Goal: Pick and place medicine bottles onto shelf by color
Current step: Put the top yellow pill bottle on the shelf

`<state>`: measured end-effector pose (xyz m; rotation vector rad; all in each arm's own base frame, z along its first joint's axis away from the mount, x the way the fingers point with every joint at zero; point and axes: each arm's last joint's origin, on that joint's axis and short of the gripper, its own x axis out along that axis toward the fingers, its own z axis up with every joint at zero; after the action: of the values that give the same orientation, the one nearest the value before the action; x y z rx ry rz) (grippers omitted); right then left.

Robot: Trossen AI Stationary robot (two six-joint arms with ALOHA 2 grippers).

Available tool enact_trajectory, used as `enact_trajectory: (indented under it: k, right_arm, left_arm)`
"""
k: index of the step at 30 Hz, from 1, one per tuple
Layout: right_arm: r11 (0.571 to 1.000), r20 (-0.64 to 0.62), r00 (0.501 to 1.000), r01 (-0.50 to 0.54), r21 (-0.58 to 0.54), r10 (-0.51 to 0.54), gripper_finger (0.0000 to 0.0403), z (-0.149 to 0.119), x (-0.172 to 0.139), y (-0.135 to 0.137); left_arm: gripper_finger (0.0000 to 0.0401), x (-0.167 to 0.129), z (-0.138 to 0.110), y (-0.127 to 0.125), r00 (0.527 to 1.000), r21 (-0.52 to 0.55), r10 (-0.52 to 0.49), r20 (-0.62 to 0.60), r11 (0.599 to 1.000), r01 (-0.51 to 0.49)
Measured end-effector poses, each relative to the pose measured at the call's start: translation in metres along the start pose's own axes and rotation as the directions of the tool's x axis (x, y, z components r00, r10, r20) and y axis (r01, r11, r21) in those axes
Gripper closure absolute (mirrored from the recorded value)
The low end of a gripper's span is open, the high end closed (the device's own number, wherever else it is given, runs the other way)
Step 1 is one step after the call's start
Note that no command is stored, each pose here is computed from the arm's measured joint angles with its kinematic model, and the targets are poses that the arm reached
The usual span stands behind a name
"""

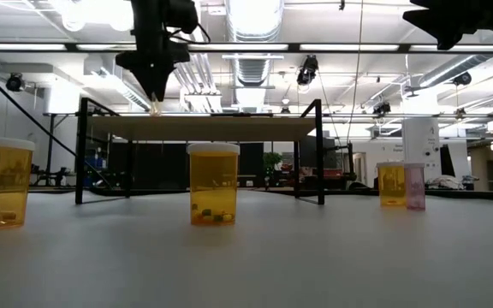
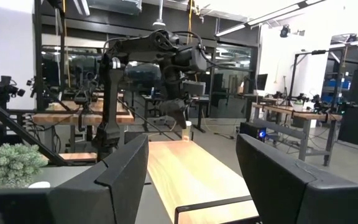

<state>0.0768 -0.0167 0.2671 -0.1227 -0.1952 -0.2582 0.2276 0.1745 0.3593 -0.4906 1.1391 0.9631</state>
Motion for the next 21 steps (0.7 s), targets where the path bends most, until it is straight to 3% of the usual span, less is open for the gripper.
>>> enact_trajectory:
  k: [15, 21]
  right_arm:
    - [1.000, 0.000, 1.000, 0.000, -0.008, 0.000, 0.0168, 0.000, 0.000, 0.000]
    - [1.000, 0.000, 1.000, 0.000, -0.008, 0.000, 0.0168, 0.000, 0.000, 0.000]
  left_arm:
    - [0.0305, 0.011, -0.005, -0.004, 1.000, -0.031, 0.000, -0.022, 1.000, 0.000]
    - [0.0273, 0.012, -0.005, -0.005, 1.000, -0.018, 0.000, -0.026, 1.000, -0.001]
